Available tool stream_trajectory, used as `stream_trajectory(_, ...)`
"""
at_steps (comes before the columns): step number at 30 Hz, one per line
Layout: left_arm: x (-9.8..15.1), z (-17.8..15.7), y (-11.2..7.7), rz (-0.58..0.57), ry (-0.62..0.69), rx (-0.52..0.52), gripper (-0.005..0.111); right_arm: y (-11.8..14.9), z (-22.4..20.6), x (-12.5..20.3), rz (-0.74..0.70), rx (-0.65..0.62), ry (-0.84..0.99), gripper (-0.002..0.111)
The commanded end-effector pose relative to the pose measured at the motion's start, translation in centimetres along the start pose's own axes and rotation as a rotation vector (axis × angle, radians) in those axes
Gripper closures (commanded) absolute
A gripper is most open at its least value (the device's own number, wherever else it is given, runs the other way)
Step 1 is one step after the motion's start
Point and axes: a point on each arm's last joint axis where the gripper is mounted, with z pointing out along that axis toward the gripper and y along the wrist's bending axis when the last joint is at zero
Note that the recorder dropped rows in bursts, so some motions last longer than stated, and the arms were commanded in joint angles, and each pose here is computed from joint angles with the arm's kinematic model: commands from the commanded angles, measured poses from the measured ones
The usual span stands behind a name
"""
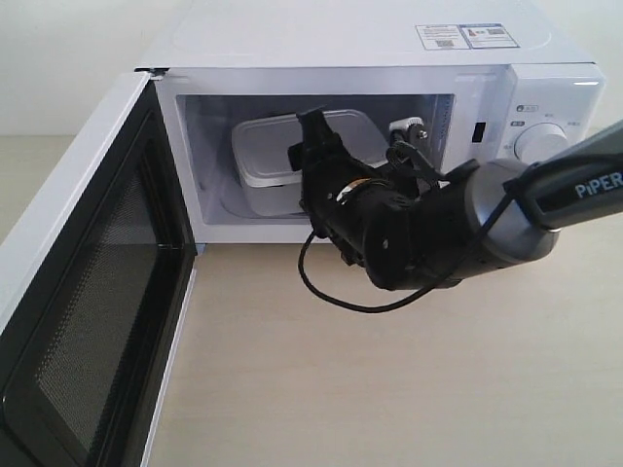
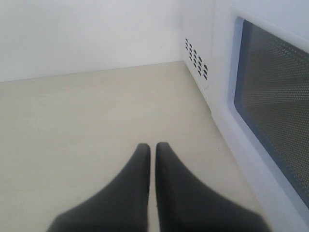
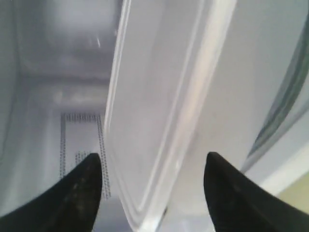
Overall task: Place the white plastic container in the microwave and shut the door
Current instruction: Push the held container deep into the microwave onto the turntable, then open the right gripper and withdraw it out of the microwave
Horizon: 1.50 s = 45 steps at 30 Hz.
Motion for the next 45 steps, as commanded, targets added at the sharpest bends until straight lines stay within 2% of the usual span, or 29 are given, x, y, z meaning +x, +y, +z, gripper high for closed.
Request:
stream_trajectory(1,0.1,0.0,0.0,-0.013,-0.001,0.0,0.102,-0.4,-0.7,0.5,-0.075,-0.008,0.096,0.049)
stream_trajectory(3,0.1,0.0,0.0,-0.013,-0.001,0.0,0.102,-0.8,-2.4,0.7,-0.165,-0.013,0.172,0.049)
stream_trajectory(5,0.1,0.0,0.0,-0.013,-0.001,0.0,0.102,-1.1,-4.7,0.5,-0.28,-0.02,0.224,0.059)
stream_trajectory(7,0.1,0.0,0.0,-0.013,-0.001,0.0,0.102,-1.3,-7.2,0.4,-0.436,-0.047,0.294,0.076)
stream_trajectory(8,0.1,0.0,0.0,-0.013,-0.001,0.0,0.102,-1.5,-8.8,0.3,-0.56,-0.064,0.328,0.088)
stream_trajectory(9,0.1,0.0,0.0,-0.013,-0.001,0.0,0.102,-1.5,-9.5,0.2,-0.632,-0.071,0.346,0.095)
stream_trajectory(10,0.1,0.0,0.0,-0.013,-0.001,0.0,0.102,-1.6,-10.6,0.0,-0.776,-0.079,0.359,0.106)
stream_trajectory(11,0.1,0.0,0.0,-0.013,-0.001,0.0,0.102,-1.6,-11.2,-0.2,-0.94,-0.087,0.364,0.108)
stream_trajectory(12,0.1,0.0,0.0,-0.013,-0.001,0.0,0.102,-1.6,-11.3,-0.3,-1.013,-0.092,0.366,0.108)
stream_trajectory(13,0.1,0.0,0.0,-0.013,-0.001,0.0,0.102,-1.7,-11.4,-0.3,-1.149,-0.112,0.368,0.108)
stream_trajectory(16,0.1,0.0,0.0,-0.013,-0.001,0.0,0.102,-1.8,-10.8,-0.3,-1.356,-0.169,0.315,0.108)
stream_trajectory(19,0.1,0.0,0.0,-0.013,-0.001,0.0,0.102,-2.2,-8.5,-1.0,-1.326,-0.153,0.113,0.108)
stream_trajectory(22,0.1,0.0,0.0,-0.013,-0.001,0.0,0.102,-2.5,-6.7,-0.9,-1.305,-0.168,0.037,0.108)
stream_trajectory(31,0.1,0.0,0.0,-0.013,-0.001,0.0,0.102,-3.5,-0.9,0.7,-1.313,-0.13,0.053,0.108)
stream_trajectory(38,0.1,0.0,0.0,-0.013,-0.001,0.0,0.102,-3.8,2.2,0.9,-1.275,-0.067,-0.012,0.108)
stream_trajectory(45,0.1,0.0,0.0,-0.013,-0.001,0.0,0.102,-2.3,3.9,1.2,-1.291,-0.105,-0.055,0.108)
